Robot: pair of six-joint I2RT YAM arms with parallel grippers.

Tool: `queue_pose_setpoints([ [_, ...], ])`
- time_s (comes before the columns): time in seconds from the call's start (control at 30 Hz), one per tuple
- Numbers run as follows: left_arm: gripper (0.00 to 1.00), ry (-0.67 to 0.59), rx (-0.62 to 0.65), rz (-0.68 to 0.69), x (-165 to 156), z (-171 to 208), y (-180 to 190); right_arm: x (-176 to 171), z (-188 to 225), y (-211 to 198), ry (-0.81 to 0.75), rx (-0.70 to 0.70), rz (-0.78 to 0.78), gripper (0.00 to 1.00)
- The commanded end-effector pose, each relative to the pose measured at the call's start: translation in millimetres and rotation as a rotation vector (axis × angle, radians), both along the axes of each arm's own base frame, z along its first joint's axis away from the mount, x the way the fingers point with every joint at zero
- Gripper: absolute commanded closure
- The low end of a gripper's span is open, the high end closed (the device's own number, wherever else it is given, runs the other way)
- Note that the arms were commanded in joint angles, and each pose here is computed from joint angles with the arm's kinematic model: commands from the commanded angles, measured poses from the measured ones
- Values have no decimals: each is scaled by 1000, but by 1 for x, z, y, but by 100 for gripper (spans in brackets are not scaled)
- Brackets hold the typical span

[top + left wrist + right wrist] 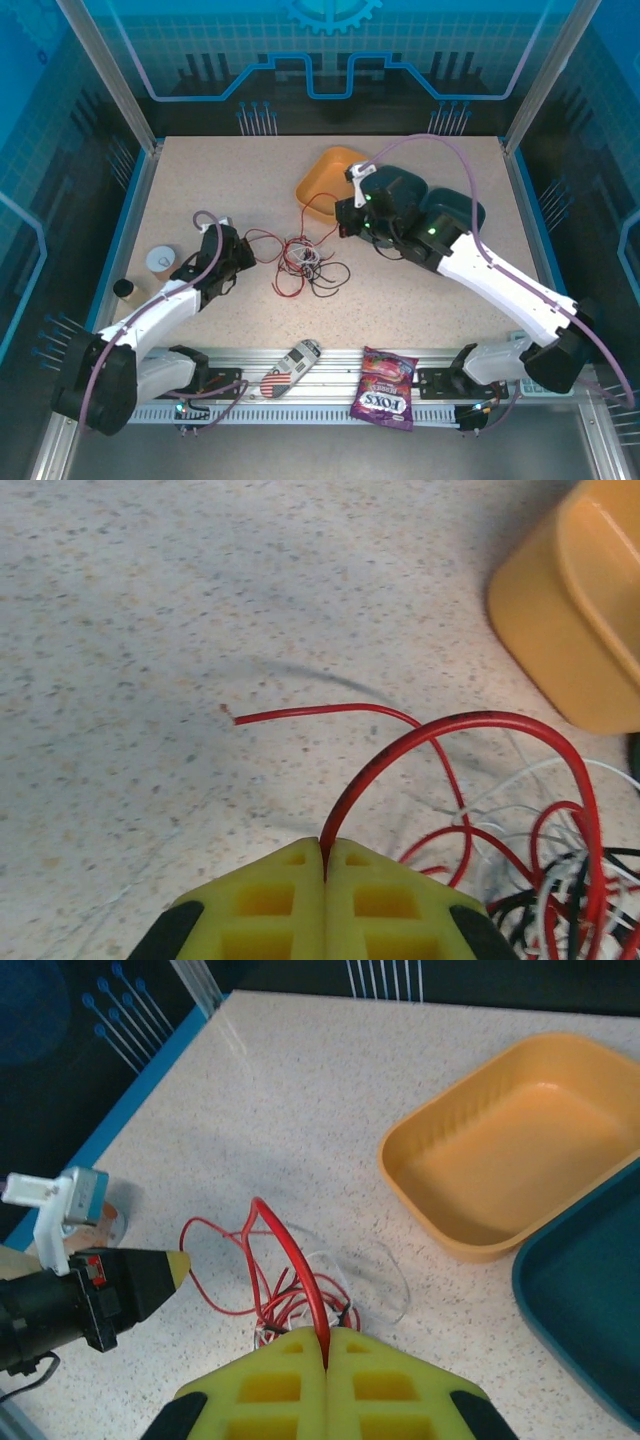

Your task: Untangle the cables

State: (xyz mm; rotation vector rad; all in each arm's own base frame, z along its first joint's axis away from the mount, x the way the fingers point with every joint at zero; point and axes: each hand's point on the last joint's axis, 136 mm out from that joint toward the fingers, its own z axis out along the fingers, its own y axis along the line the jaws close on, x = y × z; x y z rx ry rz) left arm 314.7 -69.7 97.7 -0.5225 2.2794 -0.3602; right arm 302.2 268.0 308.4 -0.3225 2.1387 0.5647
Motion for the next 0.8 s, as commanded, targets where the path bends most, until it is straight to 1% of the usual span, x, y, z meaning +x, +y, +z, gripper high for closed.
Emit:
queue_pose_setpoints([
  [0.0, 97, 34, 53, 35, -4, -4, 15, -8, 34, -22, -78, 41, -11, 100],
  [0.2, 96, 37, 39, 56, -5, -8, 19, -25, 84, -30, -204, 151, 63, 100],
  [0.3, 97, 43, 38, 58, -4, -9, 20, -29, 101, -38, -243, 186, 59, 100],
  [0.47, 100, 55, 34, 58, -4, -12, 20, -33, 118, -42, -268, 225, 85, 100],
  [0.77, 100, 72, 48, 65, -7, -14, 24, -37, 133, -52, -306, 201, 81, 100],
])
